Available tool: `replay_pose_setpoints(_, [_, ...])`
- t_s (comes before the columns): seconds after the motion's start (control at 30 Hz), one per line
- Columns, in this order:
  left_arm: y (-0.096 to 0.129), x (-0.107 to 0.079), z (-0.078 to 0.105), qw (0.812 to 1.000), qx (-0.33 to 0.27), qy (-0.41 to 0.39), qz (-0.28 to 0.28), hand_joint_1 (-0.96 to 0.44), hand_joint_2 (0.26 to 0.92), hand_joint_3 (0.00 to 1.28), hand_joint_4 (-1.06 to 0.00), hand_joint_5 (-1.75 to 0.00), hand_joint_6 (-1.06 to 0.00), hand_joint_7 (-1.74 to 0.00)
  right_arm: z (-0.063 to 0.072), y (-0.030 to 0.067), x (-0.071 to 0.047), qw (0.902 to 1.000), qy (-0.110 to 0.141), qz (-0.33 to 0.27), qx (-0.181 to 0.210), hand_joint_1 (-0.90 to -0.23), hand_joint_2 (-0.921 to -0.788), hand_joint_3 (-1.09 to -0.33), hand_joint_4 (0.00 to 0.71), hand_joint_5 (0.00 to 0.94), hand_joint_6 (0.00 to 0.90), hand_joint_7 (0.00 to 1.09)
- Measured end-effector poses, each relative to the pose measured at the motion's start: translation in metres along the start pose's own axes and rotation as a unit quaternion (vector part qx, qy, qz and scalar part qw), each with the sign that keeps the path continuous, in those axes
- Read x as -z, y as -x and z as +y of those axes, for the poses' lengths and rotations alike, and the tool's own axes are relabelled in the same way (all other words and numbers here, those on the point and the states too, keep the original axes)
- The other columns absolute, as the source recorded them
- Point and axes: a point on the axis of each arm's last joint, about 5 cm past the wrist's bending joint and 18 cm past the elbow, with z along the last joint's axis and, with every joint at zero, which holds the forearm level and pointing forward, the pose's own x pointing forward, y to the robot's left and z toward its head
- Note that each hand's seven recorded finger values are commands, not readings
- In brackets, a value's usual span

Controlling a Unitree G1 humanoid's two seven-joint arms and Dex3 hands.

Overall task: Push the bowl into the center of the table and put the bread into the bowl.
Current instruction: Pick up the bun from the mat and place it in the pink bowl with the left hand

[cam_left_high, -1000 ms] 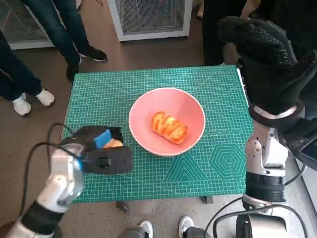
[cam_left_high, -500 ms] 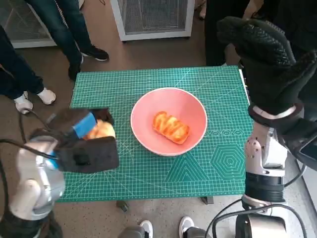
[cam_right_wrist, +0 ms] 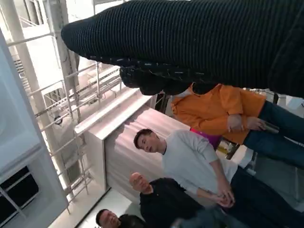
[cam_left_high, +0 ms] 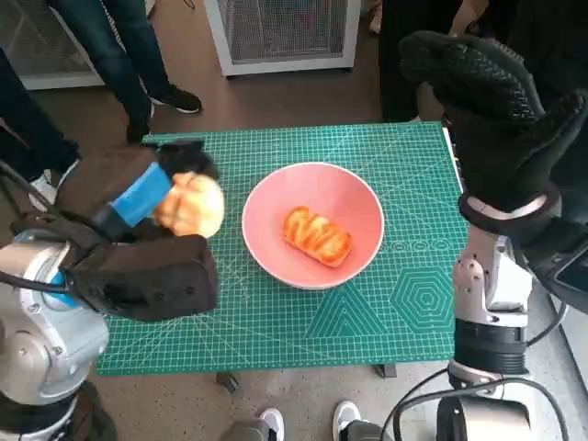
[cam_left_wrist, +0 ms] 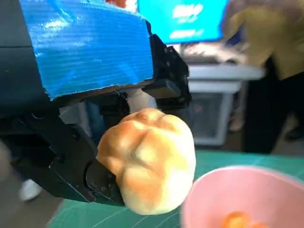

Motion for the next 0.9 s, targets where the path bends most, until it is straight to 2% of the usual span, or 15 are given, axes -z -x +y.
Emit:
replay_pose_setpoints(0.43, [-0.030, -0.034, 0.002, 0.996, 0.025, -0.015, -0.087, 0.00, 0.873, 0.08, -0.78, -1.16, -0.71, -0.99, -0.001, 0.0002, -0.001, 1.0000, -0.002, -0.003, 0.002, -0.663, -0.921, -0.753, 0.321, 0.003, 0.235, 0.39])
replay_pose_setpoints(0.5, [-0.035, -0.039, 0.001, 0.994, 0.031, -0.020, -0.100, 0.00, 0.842, 0.15, -0.76, -1.19, -0.72, -1.00, -0.001, 0.0005, -0.001, 1.0000, -0.002, -0.003, 0.002, -0.663, -0.921, -0.753, 0.321, 0.003, 0.234, 0.39])
replay_pose_setpoints(0.57, [-0.040, -0.045, -0.001, 0.992, 0.039, -0.027, -0.113, 0.00, 0.691, 0.44, -0.71, -1.30, -0.71, -1.05, -0.001, 0.0008, -0.002, 1.0000, -0.001, -0.003, 0.002, -0.664, -0.921, -0.753, 0.321, 0.003, 0.234, 0.39])
replay_pose_setpoints(0.6, [-0.043, -0.048, -0.002, 0.992, 0.042, -0.030, -0.119, 0.00, 0.665, 0.49, -0.71, -1.32, -0.71, -1.07, -0.001, 0.0009, -0.002, 1.0000, -0.001, -0.004, 0.002, -0.664, -0.921, -0.753, 0.321, 0.003, 0.234, 0.39])
replay_pose_setpoints(0.67, [-0.048, -0.053, -0.004, 0.990, 0.049, -0.034, -0.126, 0.00, 0.545, 0.73, -0.65, -1.48, -0.71, -1.11, -0.001, 0.0010, -0.002, 1.0000, -0.001, -0.004, 0.002, -0.664, -0.921, -0.753, 0.321, 0.003, 0.234, 0.39])
replay_pose_setpoints(0.8, [-0.060, -0.063, -0.008, 0.988, 0.071, -0.038, -0.131, 0.01, 0.446, 0.96, -0.57, -1.67, -0.69, -1.18, -0.001, 0.0016, -0.002, 1.0000, 0.001, -0.004, 0.002, -0.665, -0.921, -0.753, 0.321, 0.003, 0.234, 0.39])
replay_pose_setpoints(0.83, [-0.062, -0.065, -0.008, 0.988, 0.077, -0.039, -0.131, 0.01, 0.441, 0.97, -0.56, -1.69, -0.69, -1.18, -0.001, 0.0016, -0.002, 1.0000, 0.001, -0.004, 0.002, -0.665, -0.921, -0.753, 0.321, 0.003, 0.234, 0.39])
replay_pose_setpoints(0.9, [-0.066, -0.068, -0.010, 0.987, 0.087, -0.041, -0.131, 0.00, 0.454, 0.96, -0.57, -1.58, -0.62, -1.35, -0.001, 0.0018, -0.003, 1.0000, 0.001, -0.004, 0.003, -0.666, -0.921, -0.753, 0.320, 0.002, 0.234, 0.39])
